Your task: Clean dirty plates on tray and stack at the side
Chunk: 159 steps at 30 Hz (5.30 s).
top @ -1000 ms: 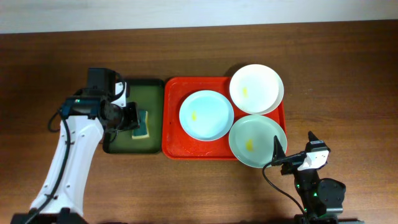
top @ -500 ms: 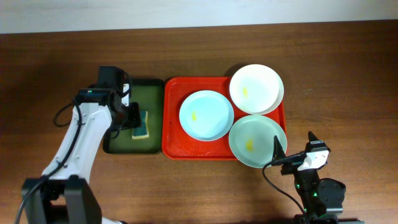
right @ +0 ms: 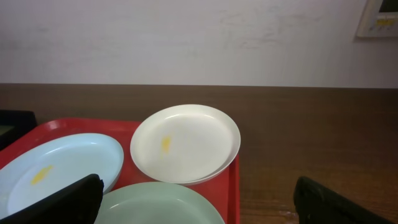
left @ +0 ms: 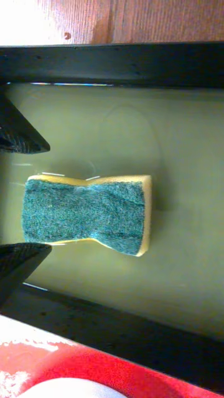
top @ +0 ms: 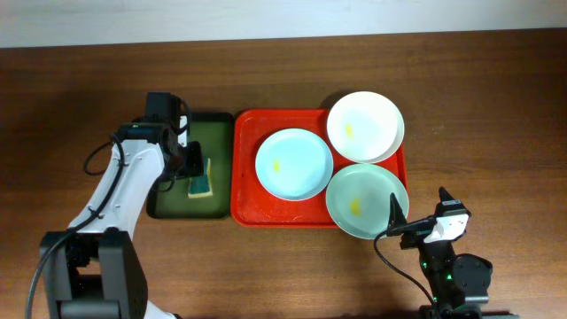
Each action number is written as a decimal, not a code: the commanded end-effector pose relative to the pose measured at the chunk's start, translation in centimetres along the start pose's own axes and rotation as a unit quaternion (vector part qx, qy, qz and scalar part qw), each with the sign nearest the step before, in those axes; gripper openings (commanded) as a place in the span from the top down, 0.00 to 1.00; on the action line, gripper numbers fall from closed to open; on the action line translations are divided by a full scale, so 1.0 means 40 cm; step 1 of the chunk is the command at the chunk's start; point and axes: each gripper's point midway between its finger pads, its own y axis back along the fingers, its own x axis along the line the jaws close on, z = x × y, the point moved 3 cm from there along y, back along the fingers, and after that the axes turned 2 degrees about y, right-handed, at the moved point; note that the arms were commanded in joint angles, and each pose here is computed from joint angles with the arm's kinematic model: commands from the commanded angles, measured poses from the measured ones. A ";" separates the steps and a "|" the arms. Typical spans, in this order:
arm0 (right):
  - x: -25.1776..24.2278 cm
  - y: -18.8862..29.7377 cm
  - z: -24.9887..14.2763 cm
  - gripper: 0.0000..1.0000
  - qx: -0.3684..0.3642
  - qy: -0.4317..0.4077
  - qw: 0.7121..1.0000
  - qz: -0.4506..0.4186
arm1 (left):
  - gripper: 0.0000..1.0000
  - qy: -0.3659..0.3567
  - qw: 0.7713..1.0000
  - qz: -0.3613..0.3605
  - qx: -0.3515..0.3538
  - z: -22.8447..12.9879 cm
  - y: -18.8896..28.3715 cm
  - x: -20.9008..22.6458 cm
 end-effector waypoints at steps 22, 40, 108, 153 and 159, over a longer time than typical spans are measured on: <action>0.001 0.000 -0.007 0.01 0.003 -0.006 1.000 0.003 | 0.94 -0.028 0.999 -0.006 -0.018 -0.011 -0.059 -0.015; 0.001 0.000 -0.007 0.01 0.003 -0.006 1.000 0.004 | 0.70 -0.042 0.999 -0.013 -0.020 -0.039 -0.129 -0.038; 0.001 0.000 -0.007 0.01 0.003 -0.006 1.000 0.004 | 1.00 0.001 0.996 0.003 -0.086 -0.071 0.030 -0.002; -0.031 0.004 0.052 0.02 -0.051 0.003 0.998 -0.043 | 1.00 -0.021 0.986 -0.061 -0.157 0.031 0.106 -0.067; 0.025 0.022 0.130 0.01 -0.072 -0.148 0.985 0.045 | 1.00 -0.021 0.985 -0.061 -0.157 0.031 0.106 -0.067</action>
